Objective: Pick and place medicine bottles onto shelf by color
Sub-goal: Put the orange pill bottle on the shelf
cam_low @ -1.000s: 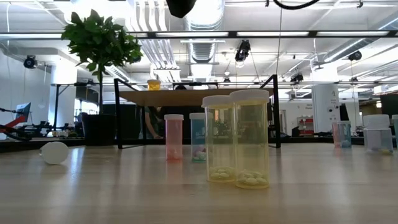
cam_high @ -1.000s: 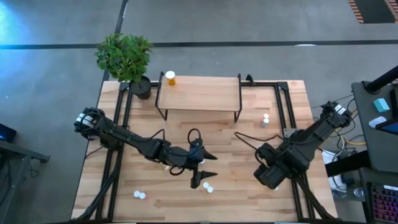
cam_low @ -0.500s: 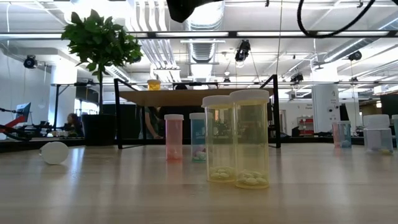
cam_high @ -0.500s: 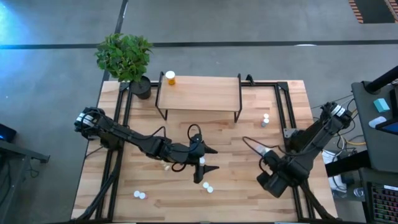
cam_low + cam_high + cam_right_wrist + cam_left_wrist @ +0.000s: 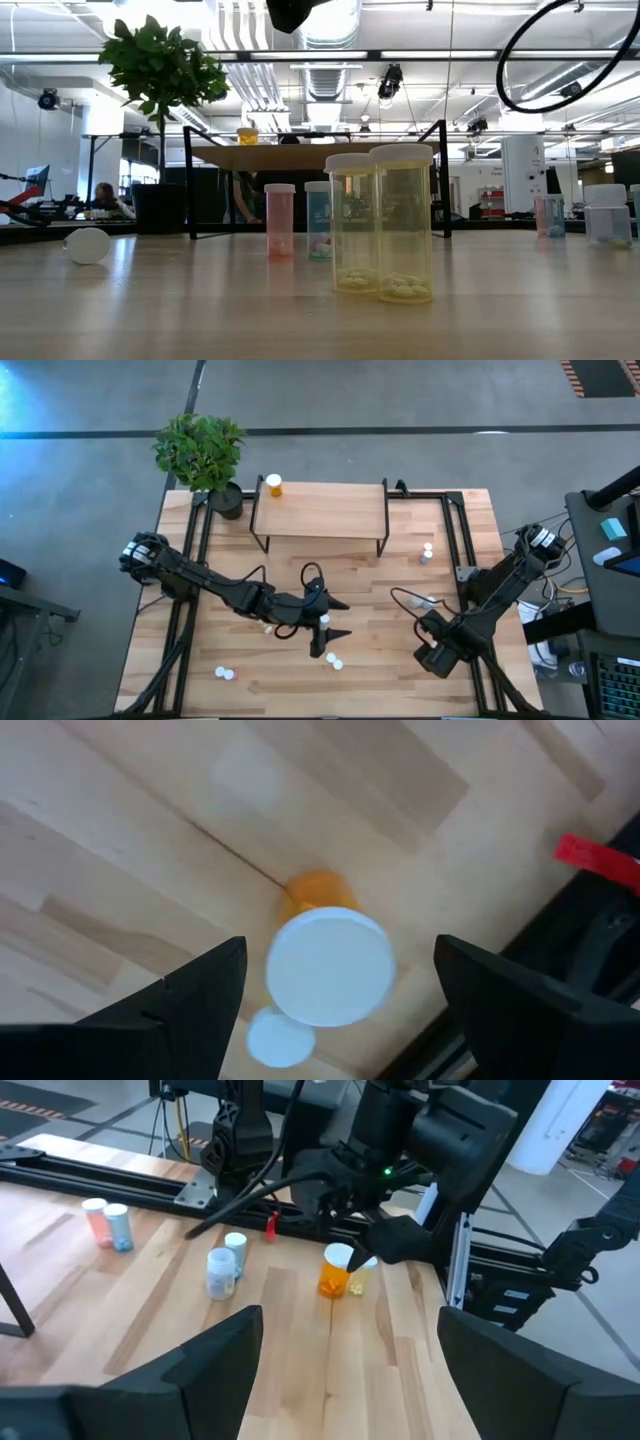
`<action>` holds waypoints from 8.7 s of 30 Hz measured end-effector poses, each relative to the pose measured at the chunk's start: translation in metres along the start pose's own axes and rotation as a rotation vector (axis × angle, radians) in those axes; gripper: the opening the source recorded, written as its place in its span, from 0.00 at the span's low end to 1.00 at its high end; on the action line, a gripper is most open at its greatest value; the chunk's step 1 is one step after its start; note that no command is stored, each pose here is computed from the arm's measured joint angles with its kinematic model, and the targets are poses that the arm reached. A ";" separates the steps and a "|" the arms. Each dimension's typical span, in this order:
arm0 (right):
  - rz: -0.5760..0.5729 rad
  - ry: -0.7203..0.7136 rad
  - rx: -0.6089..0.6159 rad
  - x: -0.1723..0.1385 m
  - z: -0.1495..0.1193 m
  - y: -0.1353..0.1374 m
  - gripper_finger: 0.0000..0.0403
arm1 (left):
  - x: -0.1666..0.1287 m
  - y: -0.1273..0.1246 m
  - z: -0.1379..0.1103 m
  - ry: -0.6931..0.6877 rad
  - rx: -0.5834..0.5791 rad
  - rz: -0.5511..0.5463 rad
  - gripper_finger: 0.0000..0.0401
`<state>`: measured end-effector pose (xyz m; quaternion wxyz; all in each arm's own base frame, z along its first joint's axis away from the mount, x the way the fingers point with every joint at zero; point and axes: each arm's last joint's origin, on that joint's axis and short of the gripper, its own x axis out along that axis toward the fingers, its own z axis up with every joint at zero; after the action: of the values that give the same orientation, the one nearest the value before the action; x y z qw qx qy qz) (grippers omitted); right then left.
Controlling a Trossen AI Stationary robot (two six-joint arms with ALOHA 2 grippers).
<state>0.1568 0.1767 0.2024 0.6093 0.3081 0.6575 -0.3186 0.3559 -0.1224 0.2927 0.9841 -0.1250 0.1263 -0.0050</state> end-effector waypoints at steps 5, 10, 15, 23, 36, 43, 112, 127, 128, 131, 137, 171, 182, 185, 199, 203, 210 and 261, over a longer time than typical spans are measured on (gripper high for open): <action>0.030 0.031 -0.004 0.008 0.000 0.001 0.77 | 0.000 0.000 0.000 0.000 0.001 0.000 0.71; 0.033 0.041 -0.006 0.012 -0.001 0.001 0.73 | 0.000 0.000 0.000 0.000 0.004 0.001 0.71; 0.029 0.048 -0.006 0.012 -0.001 0.000 0.63 | 0.000 0.001 0.000 0.000 0.005 0.004 0.71; 0.029 0.051 -0.006 0.011 -0.001 0.000 0.49 | -0.010 0.011 0.009 0.035 0.019 0.032 0.71; 0.265 -0.297 -0.025 -0.058 0.039 0.033 0.52 | -0.023 0.015 0.017 0.079 0.116 -0.027 0.73; 0.351 -0.430 -0.179 -0.110 0.084 0.047 0.52 | -0.021 0.009 0.038 0.069 0.085 -0.078 0.81; 0.251 -0.793 -0.940 -0.202 0.089 0.072 0.69 | 0.038 0.057 0.047 0.241 -0.157 -0.598 0.39; 0.346 -1.038 -0.341 -0.209 0.026 -0.008 0.71 | 0.030 0.069 0.091 -0.189 -0.073 -0.485 0.39; 0.357 -1.070 -0.325 -0.206 0.023 -0.005 0.71 | 0.028 0.071 0.094 -0.218 -0.071 -0.477 0.39; 0.365 -1.156 -0.280 -0.196 0.022 0.011 0.71 | 0.027 0.077 0.100 -0.288 -0.051 -0.451 0.39; 0.310 -1.262 -0.224 -0.187 0.038 0.042 0.71 | 0.028 0.079 0.099 -0.310 0.052 -0.429 0.39; 0.224 -1.232 -0.262 -0.183 0.061 0.050 0.42 | 0.023 0.083 0.103 -0.305 0.060 -0.396 0.68; 0.121 -1.197 -0.341 -0.172 0.069 0.049 0.42 | -0.002 0.090 0.111 -0.197 0.215 -0.169 0.74; 0.083 -1.149 -0.355 -0.166 0.079 0.047 0.42 | -0.001 0.092 0.108 -0.167 0.261 -0.152 0.74; -0.081 -1.003 -0.405 -0.152 0.109 0.034 0.42 | 0.000 0.104 0.106 -0.132 0.252 -0.107 0.74; -0.119 -0.979 -0.358 -0.150 0.118 0.028 0.42 | -0.003 0.114 0.116 -0.156 0.241 -0.078 0.74; -0.123 -0.950 -0.301 -0.149 0.130 0.024 0.42 | -0.002 0.122 0.120 -0.158 0.232 -0.083 0.74; -0.076 -1.041 -0.532 -0.186 0.168 0.005 0.42 | -0.016 0.130 0.131 -0.195 0.277 0.029 0.74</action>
<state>0.2747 0.0435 0.3790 0.8966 -0.0763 0.3397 -0.2737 0.3701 0.0359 0.3870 0.9994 0.0137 0.0304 0.0039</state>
